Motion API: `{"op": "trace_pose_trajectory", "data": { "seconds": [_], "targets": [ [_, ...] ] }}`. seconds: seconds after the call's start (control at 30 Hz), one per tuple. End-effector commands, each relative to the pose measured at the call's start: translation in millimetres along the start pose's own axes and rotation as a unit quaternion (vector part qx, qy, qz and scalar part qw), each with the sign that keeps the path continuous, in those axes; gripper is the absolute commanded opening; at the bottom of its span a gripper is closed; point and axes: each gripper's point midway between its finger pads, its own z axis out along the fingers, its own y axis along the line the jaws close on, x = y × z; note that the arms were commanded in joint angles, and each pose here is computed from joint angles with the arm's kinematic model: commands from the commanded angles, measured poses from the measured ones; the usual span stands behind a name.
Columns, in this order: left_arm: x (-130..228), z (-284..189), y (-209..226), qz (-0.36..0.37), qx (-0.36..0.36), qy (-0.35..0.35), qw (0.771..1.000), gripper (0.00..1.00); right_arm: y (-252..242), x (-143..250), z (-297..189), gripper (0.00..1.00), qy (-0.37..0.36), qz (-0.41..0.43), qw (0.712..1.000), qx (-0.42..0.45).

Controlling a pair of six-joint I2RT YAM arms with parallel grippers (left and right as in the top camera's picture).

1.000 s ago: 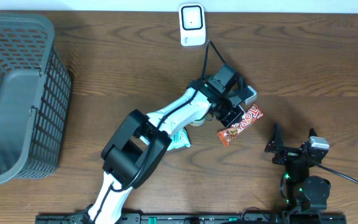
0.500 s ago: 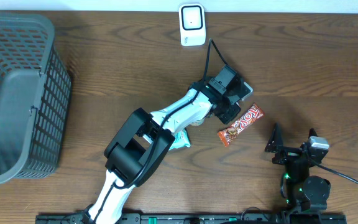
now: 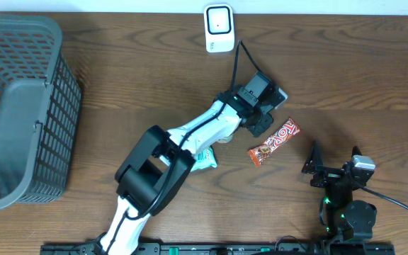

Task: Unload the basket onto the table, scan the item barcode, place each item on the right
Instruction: 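Lower the Kleenex pack onto the table and open the left gripper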

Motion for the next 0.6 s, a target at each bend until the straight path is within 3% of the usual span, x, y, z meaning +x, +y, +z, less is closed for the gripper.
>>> {"op": "trace_pose_trajectory", "data": {
  "seconds": [0.0,0.3,0.57],
  "targets": [
    [-25,-29,-1,0.005,-0.010,-0.042,0.999,0.08,2,1,0,0.99,0.001,-0.008,1.000,-0.005],
    [-12,-13,24,0.000,-0.073,-0.020,0.997,0.08,2,1,0,0.99,0.001,-0.008,1.000,-0.005],
    [2,0,38,0.093,-0.105,0.013,0.990,0.08,2,1,0,0.99,0.001,-0.008,1.000,-0.005]
  ]
}}
